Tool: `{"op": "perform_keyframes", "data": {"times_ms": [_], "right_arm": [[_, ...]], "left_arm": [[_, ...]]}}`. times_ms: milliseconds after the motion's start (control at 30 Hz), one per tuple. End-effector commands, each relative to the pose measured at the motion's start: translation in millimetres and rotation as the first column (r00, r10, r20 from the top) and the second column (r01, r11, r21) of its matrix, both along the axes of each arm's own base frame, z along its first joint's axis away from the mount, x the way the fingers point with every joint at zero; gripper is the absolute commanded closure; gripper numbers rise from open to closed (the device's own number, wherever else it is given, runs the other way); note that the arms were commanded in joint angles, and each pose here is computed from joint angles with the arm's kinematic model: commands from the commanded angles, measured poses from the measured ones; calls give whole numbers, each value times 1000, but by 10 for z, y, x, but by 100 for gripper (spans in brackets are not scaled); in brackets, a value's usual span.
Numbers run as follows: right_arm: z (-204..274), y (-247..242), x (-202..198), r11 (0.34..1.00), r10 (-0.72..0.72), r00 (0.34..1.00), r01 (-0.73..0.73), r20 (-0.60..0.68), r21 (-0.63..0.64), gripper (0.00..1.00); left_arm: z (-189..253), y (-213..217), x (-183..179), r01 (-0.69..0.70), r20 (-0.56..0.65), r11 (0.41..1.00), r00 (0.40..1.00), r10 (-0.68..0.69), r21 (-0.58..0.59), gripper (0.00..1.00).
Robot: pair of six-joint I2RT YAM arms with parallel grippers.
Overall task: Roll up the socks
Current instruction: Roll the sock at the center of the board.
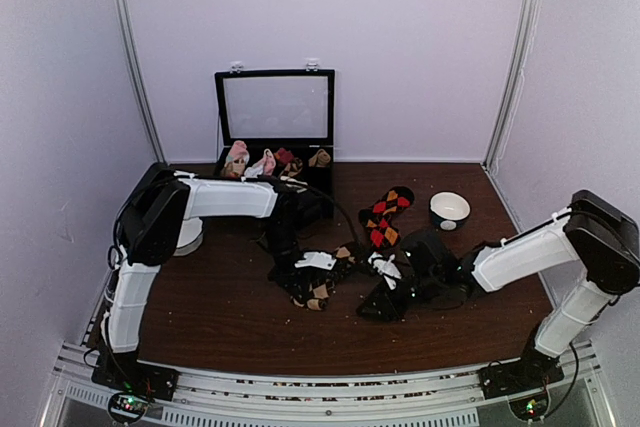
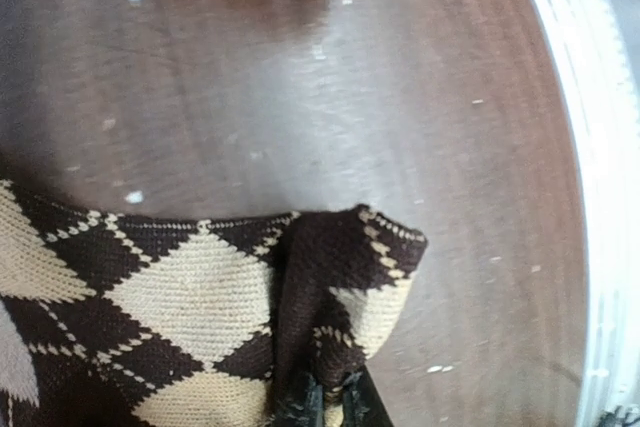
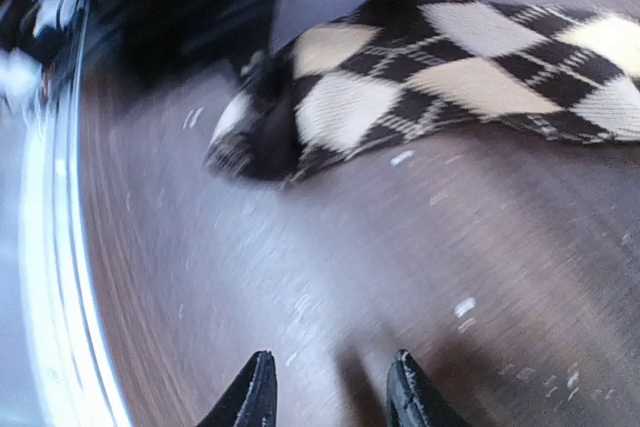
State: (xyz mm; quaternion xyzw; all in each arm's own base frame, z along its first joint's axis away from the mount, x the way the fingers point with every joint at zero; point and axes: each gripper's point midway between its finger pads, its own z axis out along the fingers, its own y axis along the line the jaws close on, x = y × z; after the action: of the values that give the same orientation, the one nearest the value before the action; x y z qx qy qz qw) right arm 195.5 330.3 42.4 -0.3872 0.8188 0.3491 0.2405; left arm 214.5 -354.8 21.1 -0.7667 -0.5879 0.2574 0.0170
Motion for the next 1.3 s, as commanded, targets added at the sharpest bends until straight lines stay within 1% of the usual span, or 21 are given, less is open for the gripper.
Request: {"op": "perform_keyframes", "data": {"times_ms": [0,133,200,300,467,600,733,867,1133,1267], "right_arm": [[122,35,-141,981,186,904,-149,385,-124,61],[251,227,-332,949,313,783,-230,537,-218,62],[308,384,-423,925,377,722,-269,580,-268,62],[374,629,-484,899,438,647,-307,624,-313,63],[432,961,-487,863,505,548,-349,667,-366,64],[364,1085,-435,830,558,504,-363,659,-424,64],[258,1140,-364,813,583,493,-366,646,-453,65],[128,1115,-244,813,582,516,-361,628,-457,66],[-107,1040,-73,806,589,539,-336,603,-487,66],[-210,1002,-17,814,575,570,-320,587,-485,67]], "left_arm": [[-46,157,-307,-21,-200,992,979,45,122,93],[-131,173,-307,-35,-221,985,973,72,168,93],[-195,177,-298,-45,-231,979,969,91,199,93],[-263,182,-264,-58,-220,972,969,110,229,93],[-298,187,-229,-69,-205,967,971,122,247,92],[-345,196,-188,-74,-186,962,974,126,264,92],[-364,206,-169,-72,-174,960,977,123,272,92],[-361,204,-160,-69,-168,961,979,118,269,92],[-401,243,-161,-60,-164,957,980,110,282,92],[-410,257,-164,-54,-162,957,981,103,284,92]]}}
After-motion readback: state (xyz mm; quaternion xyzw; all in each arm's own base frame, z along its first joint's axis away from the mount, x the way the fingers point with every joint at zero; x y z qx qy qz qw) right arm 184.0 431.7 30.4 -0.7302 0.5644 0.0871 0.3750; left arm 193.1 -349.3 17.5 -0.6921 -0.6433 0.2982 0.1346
